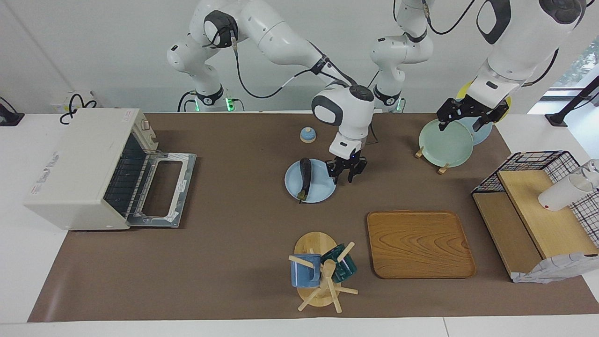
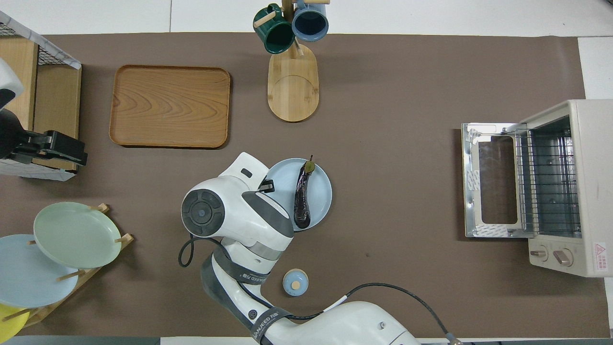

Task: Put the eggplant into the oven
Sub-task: 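Carry the eggplant with the right gripper toward the open oven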

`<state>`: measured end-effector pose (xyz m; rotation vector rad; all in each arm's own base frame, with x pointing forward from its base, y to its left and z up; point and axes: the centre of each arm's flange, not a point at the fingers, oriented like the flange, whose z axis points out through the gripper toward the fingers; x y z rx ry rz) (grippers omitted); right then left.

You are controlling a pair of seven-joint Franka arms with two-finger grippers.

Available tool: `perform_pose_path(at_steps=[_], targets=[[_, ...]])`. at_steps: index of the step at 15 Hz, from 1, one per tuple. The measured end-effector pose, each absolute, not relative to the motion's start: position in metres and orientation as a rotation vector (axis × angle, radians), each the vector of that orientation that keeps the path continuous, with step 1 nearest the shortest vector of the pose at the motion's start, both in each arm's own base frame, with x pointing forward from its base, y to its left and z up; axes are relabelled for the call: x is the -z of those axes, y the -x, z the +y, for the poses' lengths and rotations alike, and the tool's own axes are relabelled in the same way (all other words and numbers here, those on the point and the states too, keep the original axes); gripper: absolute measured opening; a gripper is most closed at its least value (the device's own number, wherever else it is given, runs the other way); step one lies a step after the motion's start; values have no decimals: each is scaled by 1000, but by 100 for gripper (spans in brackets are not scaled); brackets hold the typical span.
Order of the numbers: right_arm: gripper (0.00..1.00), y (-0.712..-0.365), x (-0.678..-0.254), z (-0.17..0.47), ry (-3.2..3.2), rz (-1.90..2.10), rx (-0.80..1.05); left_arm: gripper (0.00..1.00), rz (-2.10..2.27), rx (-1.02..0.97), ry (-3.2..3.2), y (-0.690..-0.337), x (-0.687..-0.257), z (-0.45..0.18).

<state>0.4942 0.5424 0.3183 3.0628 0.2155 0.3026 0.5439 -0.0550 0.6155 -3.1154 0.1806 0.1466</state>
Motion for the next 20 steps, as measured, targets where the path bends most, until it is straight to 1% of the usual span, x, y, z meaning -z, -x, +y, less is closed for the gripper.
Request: perform_pose_path(at_steps=[4,7,10,12,14,15,16,17,18,20], targets=[[51,-492,-315,540,-3044,210,-269,100,190,-134,3109,-539,-622,-58],[49,-490,-310,537,-3028,186,-236,100,182,-122,3117,-539,-622,-56],[48,-488,-305,536,-3023,169,-226,100,169,-29,3136,-547,-625,-53],[48,-487,-300,533,-3016,167,-212,100,168,-16,3137,-548,-622,-53],[45,-485,-295,531,-3010,167,-201,100,168,-28,3137,-549,-614,-53],[37,-485,-294,531,-3008,166,-198,100,168,-36,3136,-550,-611,-53],[22,-485,-293,530,-3007,166,-196,100,168,-41,3136,-551,-608,-53],[11,-485,-293,530,-3007,164,-195,100,168,-45,3136,-552,-607,-53],[3,-485,-297,529,-3004,154,-192,100,168,-49,3136,-552,-607,-53],[3,-484,-303,527,-3000,147,-186,100,168,-59,3135,-552,-609,-53]])
